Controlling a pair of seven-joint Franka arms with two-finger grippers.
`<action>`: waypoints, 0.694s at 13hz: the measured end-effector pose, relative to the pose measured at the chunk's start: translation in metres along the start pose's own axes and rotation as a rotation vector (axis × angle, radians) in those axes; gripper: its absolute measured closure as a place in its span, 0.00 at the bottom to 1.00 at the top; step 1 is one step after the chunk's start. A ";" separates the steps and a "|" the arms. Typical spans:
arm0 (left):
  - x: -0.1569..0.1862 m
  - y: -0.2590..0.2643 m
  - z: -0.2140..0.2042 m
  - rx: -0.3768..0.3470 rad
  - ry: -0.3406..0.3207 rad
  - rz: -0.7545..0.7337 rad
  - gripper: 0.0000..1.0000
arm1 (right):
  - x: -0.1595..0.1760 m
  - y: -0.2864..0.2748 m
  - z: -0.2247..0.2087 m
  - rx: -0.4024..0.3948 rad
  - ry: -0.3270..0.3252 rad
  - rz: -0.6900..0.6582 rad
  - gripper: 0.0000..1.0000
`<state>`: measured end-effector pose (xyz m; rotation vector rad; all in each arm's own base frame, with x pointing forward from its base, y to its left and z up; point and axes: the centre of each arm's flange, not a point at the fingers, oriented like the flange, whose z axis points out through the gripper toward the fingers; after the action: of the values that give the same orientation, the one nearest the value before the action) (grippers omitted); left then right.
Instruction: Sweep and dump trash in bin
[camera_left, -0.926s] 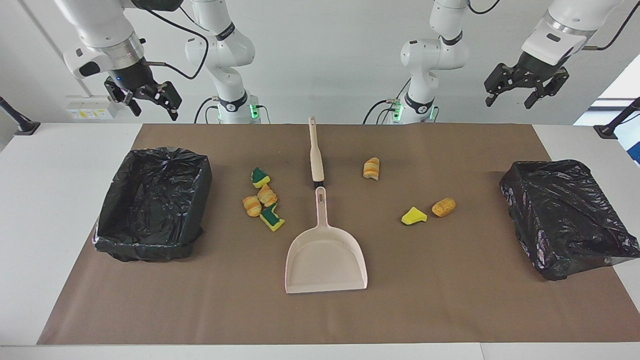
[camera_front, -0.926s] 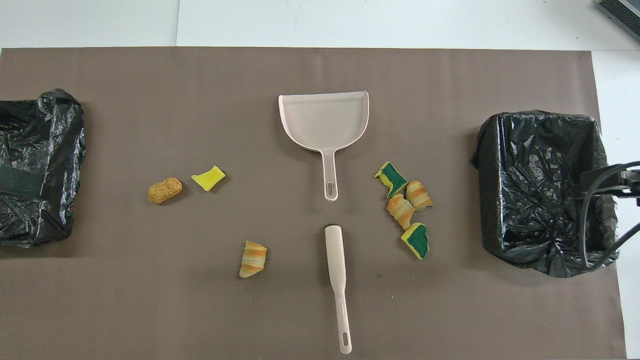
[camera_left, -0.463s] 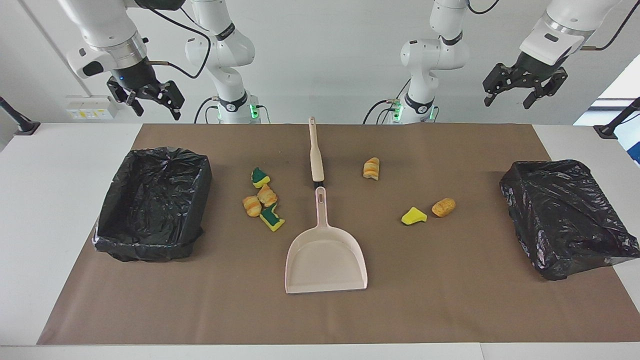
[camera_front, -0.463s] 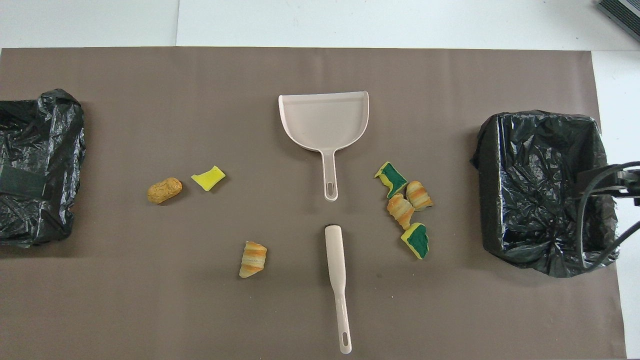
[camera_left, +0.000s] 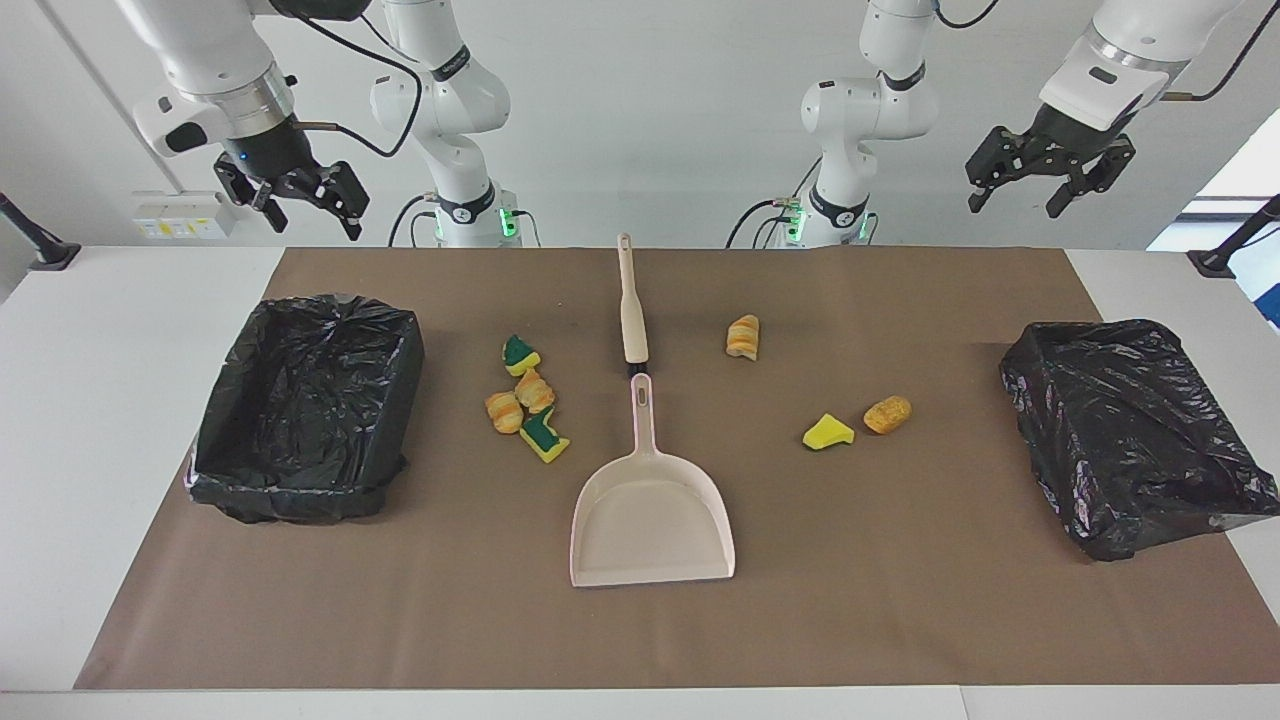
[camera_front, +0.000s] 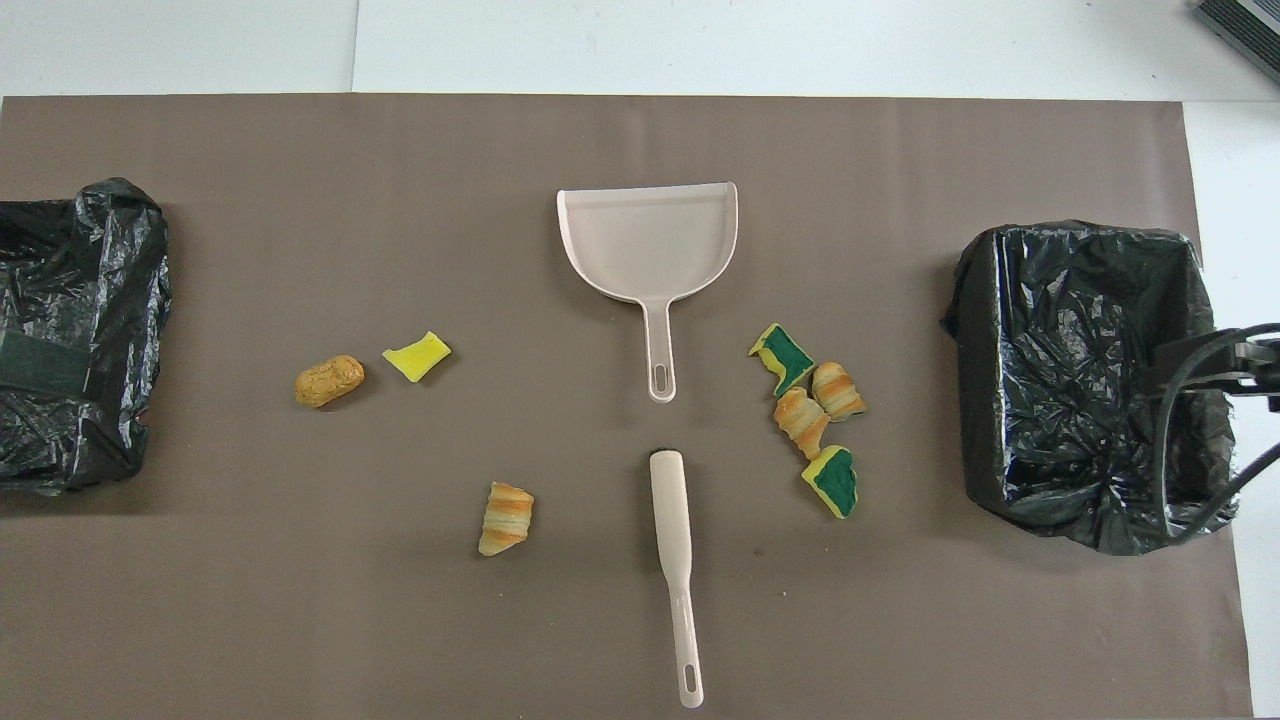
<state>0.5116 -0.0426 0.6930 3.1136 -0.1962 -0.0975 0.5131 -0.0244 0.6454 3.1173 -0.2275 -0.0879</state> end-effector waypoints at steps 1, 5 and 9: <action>0.000 0.000 0.000 0.000 0.000 0.000 0.00 | 0.000 0.000 0.000 0.000 0.000 0.000 0.00; 0.000 0.002 0.000 0.000 0.000 0.005 0.00 | 0.000 0.000 0.000 0.000 0.000 0.000 0.00; 0.000 0.018 0.002 0.003 -0.004 0.033 0.00 | 0.000 0.000 0.000 0.000 0.000 0.000 0.00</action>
<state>0.5095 -0.0601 0.6917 3.1117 -0.2472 -0.1026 0.5130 -0.0244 0.6455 3.1174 -0.2275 -0.0875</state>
